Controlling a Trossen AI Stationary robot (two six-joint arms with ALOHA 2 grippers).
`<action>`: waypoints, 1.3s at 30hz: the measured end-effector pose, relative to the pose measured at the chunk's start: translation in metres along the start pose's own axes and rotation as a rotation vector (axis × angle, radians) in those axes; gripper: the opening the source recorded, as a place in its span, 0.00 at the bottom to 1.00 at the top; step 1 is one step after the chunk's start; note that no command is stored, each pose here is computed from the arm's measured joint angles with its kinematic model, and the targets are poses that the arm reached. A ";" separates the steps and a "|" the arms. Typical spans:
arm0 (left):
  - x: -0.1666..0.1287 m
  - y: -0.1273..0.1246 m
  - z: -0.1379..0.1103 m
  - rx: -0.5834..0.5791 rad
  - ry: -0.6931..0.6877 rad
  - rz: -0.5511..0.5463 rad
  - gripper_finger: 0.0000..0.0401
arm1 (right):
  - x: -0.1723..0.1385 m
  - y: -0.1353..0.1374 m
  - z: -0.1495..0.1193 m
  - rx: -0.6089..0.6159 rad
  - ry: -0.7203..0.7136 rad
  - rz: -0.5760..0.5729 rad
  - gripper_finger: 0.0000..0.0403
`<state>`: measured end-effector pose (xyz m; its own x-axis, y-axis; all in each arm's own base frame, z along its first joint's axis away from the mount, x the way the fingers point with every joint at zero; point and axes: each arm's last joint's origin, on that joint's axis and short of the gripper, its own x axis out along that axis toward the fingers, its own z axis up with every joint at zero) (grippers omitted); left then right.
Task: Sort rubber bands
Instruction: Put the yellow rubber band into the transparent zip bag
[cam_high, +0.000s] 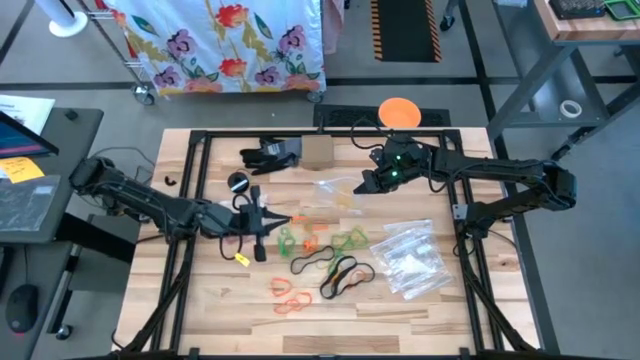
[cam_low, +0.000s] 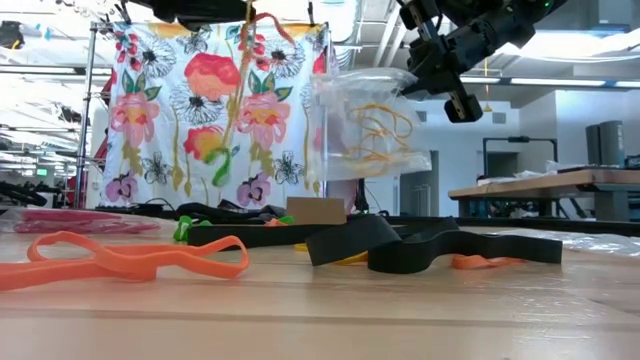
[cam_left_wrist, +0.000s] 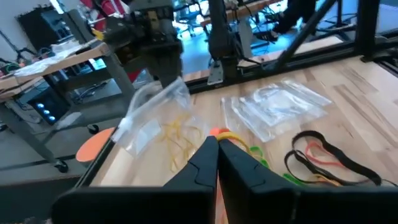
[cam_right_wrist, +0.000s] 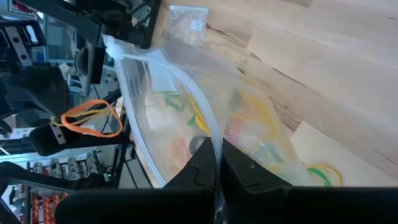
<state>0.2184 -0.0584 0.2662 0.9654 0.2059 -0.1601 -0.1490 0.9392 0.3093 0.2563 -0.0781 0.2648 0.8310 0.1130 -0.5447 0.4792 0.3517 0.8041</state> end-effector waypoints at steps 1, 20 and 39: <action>0.000 0.000 0.000 0.001 -0.001 0.001 0.03 | 0.000 0.000 0.000 0.000 0.001 -0.001 0.00; 0.001 0.006 0.009 -0.129 -0.066 0.160 0.44 | 0.000 0.000 -0.001 -0.008 0.004 -0.003 0.00; 0.014 -0.002 0.013 -0.117 -0.163 0.042 0.00 | 0.001 0.001 -0.002 -0.014 0.005 -0.003 0.00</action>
<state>0.2350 -0.0610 0.2753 0.9783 0.2070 0.0072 -0.2042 0.9583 0.2000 0.2570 -0.0757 0.2644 0.8280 0.1169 -0.5484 0.4777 0.3652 0.7990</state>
